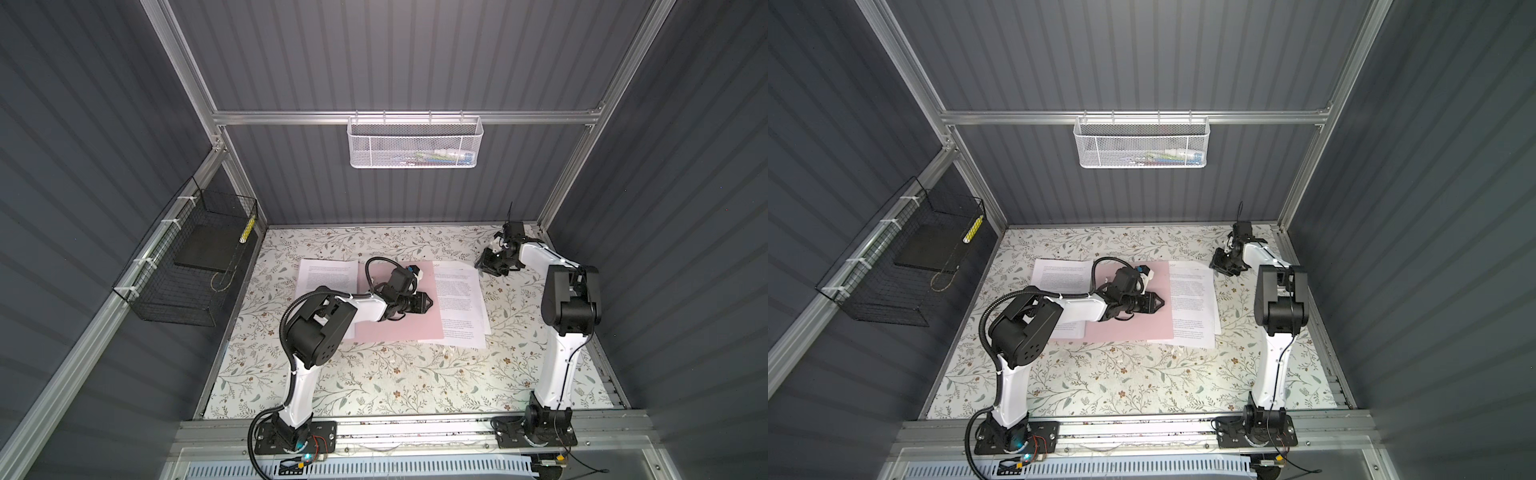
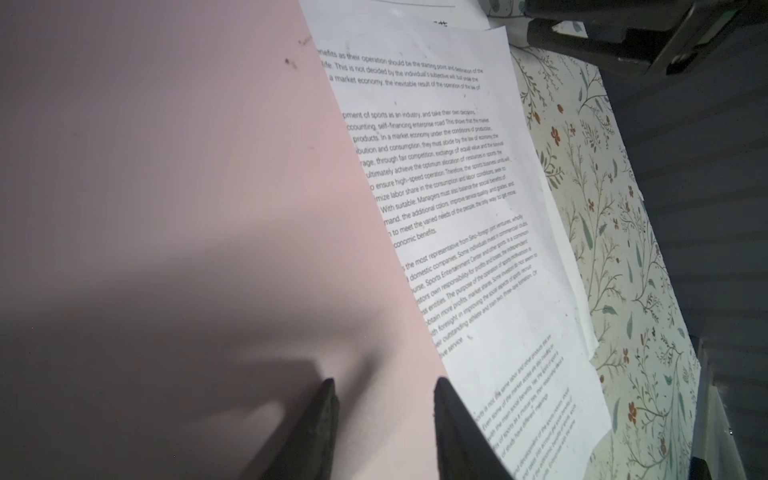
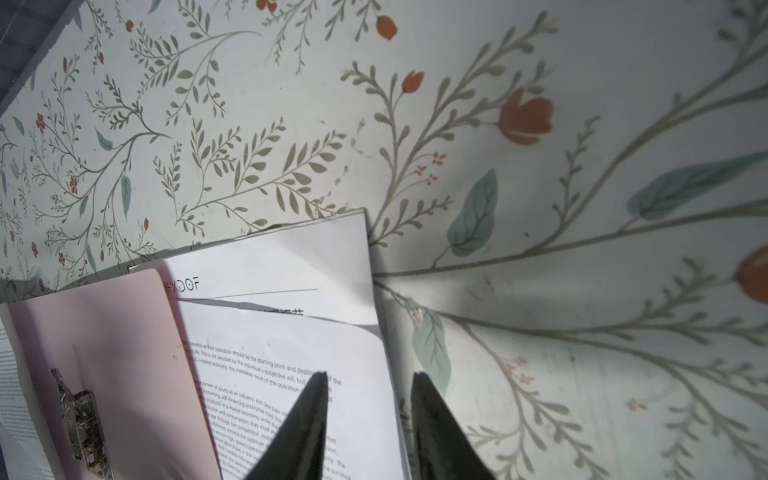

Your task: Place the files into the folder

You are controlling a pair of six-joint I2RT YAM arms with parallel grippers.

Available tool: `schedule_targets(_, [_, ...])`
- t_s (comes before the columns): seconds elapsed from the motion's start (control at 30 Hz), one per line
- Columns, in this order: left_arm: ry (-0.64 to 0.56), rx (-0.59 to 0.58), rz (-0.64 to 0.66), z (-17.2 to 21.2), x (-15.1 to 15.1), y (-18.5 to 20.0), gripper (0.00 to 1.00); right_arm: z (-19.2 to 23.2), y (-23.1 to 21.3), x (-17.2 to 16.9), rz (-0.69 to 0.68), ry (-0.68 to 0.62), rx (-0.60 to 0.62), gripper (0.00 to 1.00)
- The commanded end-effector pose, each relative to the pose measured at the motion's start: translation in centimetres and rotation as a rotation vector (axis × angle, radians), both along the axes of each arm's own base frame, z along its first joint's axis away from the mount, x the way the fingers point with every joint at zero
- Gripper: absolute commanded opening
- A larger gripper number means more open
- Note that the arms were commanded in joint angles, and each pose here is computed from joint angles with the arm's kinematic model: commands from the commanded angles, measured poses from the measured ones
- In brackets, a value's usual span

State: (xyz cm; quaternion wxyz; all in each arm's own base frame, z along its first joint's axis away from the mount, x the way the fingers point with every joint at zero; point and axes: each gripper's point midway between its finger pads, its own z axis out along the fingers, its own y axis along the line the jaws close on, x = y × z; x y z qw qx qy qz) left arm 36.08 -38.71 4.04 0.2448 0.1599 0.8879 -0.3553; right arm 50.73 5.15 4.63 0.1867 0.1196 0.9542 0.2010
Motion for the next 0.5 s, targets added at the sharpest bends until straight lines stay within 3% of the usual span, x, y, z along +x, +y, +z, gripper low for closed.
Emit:
schedule_targets(0.0, [0.027,0.000,-0.008,-1.1,-0.4,-0.4,0.40,-0.8,1.2,-0.8,0.024,0.059,0.005,0.37])
schedule_targets(0.2, [0.028,0.005,-0.009,-1.2,-0.5,-0.2,0.40,-1.0,1.8,-0.7,0.035,0.071,-0.006,0.36])
schedule_targets(0.47, [0.031,0.015,-0.007,-1.4,-0.7,0.0,0.40,-0.5,-0.1,-0.7,-0.021,0.055,-0.129,0.35])
